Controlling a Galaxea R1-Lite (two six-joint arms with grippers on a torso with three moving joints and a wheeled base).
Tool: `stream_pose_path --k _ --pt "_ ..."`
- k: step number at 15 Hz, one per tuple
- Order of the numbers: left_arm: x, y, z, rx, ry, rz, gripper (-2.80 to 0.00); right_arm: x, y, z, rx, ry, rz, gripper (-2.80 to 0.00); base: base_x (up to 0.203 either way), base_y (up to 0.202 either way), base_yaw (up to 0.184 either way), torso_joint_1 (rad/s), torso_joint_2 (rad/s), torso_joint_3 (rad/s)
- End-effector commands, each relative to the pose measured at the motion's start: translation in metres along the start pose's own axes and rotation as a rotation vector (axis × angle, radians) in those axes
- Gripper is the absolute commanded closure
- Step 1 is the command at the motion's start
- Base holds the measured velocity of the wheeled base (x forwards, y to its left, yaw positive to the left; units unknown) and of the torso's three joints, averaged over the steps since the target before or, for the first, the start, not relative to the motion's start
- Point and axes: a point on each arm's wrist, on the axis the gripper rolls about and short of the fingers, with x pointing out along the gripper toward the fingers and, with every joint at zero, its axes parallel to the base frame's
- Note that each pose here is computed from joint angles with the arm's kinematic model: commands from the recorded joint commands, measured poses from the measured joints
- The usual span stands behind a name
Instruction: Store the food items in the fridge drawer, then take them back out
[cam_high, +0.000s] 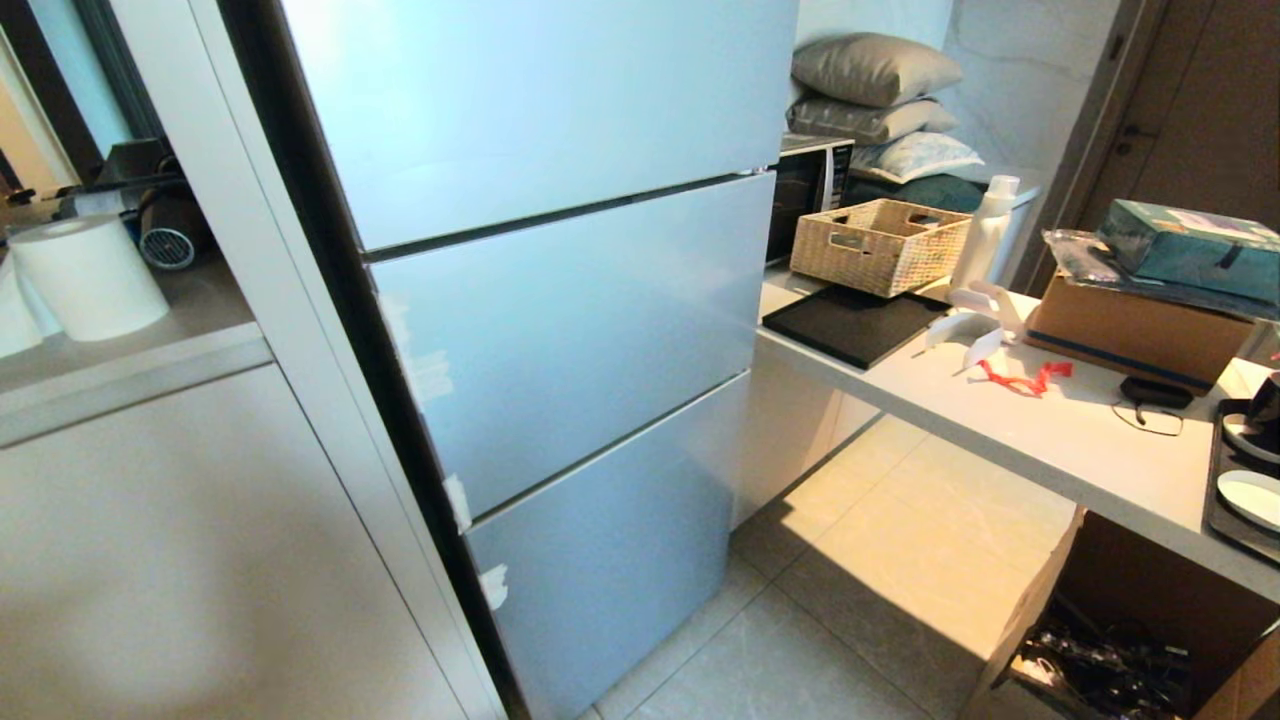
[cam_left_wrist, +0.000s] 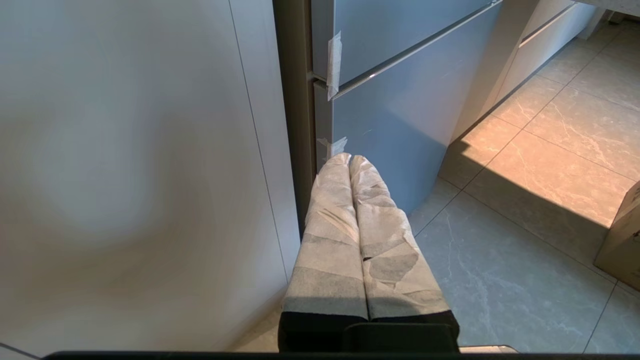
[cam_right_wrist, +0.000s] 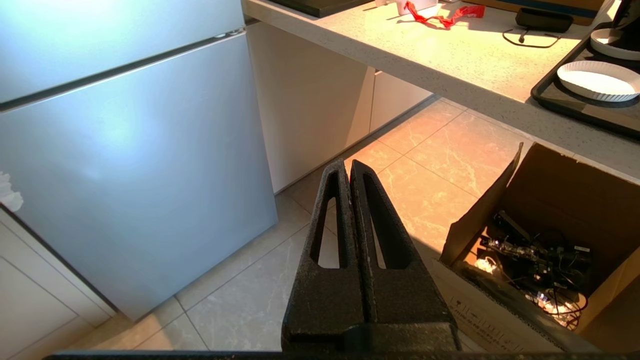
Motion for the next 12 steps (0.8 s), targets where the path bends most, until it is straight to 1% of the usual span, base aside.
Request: stream_pose_path --k 1,3,4,5,6,7,8,9,12 --pt "0.0 0.0 0.0 0.0 0.001 0.001 0.0 0.0 0.0 0.0 0.0 0.001 0.0 0.0 0.0 0.0 0.0 0.0 0.0 0.0" --pt "0.0 0.0 0.0 0.032 0.002 -0.004 0.0 0.0 0.0 0.0 0.0 0.001 0.0 0.0 0.0 0.0 0.0 0.0 0.0 0.0" --pt "0.0 0.0 0.0 0.032 -0.002 -0.002 0.0 0.0 0.0 0.0 0.0 0.001 0.0 0.0 0.0 0.0 0.0 0.0 0.0 0.0" --pt "-0.002 0.0 0.008 0.03 -0.044 -0.005 0.0 0.0 0.0 0.0 0.0 0.001 0.0 0.0 0.0 0.0 0.0 0.0 0.0 0.0" --pt "-0.007 0.0 0.025 0.029 -0.105 -0.015 0.0 0.0 0.0 0.0 0.0 0.001 0.0 0.0 0.0 0.0 0.0 0.0 0.0 0.0" --pt "-0.008 0.0 0.041 0.022 -0.122 -0.025 0.0 0.0 0.0 0.0 0.0 0.001 0.0 0.0 0.0 0.0 0.0 0.0 0.0 0.0" --pt "-0.004 0.0 0.057 -0.003 -0.101 -0.036 0.0 0.0 0.0 0.0 0.0 0.001 0.0 0.0 0.0 0.0 0.0 0.0 0.0 0.0" --pt "0.004 -0.001 0.07 -0.04 -0.059 -0.056 0.0 0.0 0.0 0.0 0.0 0.001 -0.001 0.0 0.0 0.0 0.0 0.0 0.0 0.0" --pt "0.055 -0.003 0.096 -0.15 0.105 -0.141 0.0 0.0 0.0 0.0 0.0 0.001 0.0 0.0 0.0 0.0 0.0 0.0 0.0 0.0"
